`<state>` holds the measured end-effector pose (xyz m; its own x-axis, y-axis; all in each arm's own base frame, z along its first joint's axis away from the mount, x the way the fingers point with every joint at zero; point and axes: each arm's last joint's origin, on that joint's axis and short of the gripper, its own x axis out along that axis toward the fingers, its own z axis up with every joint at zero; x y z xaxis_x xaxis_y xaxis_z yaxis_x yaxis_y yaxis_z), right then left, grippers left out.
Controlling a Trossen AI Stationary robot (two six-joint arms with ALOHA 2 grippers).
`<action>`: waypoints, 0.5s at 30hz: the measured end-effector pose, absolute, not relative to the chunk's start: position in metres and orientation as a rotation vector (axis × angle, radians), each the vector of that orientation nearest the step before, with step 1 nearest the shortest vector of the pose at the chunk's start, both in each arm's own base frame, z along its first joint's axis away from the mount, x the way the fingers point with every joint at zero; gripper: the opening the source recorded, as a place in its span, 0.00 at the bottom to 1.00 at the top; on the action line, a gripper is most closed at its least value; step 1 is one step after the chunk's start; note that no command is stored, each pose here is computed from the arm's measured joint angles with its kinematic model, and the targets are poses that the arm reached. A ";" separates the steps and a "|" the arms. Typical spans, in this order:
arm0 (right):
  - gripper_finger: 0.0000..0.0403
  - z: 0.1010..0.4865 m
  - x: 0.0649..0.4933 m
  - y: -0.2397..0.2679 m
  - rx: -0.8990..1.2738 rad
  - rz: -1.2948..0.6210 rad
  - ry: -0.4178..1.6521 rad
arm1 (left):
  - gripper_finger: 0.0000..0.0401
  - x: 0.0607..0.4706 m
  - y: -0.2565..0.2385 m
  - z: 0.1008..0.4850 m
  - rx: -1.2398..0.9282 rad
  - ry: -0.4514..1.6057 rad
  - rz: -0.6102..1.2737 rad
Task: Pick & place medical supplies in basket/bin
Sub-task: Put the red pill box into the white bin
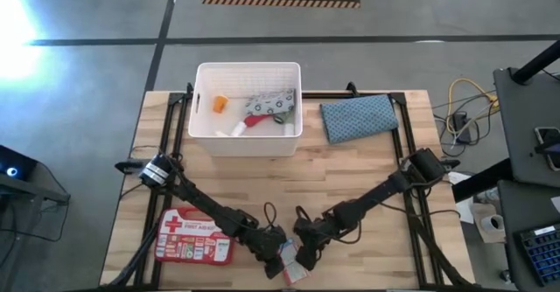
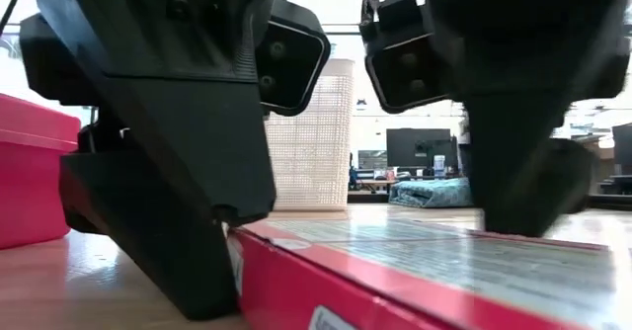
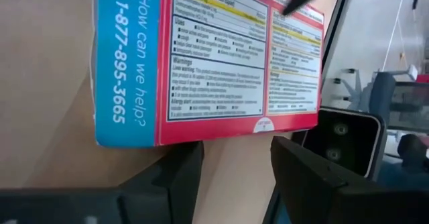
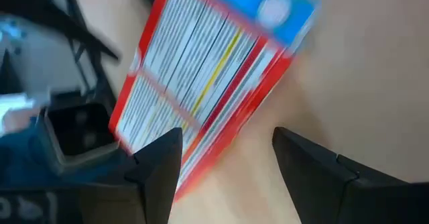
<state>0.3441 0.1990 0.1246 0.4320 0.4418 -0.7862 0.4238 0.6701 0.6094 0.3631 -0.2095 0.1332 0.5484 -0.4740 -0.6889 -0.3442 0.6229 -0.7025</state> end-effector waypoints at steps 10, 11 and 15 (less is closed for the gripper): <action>0.57 0.123 0.342 0.203 1.003 0.008 1.222 | 0.41 0.360 -0.206 0.127 -0.902 1.031 -0.084; 0.57 0.123 0.343 0.202 1.015 -0.002 1.211 | 0.41 0.359 -0.206 0.127 -0.901 1.030 -0.082; 0.57 0.122 0.346 0.199 1.038 -0.012 1.196 | 0.41 0.359 -0.205 0.126 -0.879 1.013 -0.097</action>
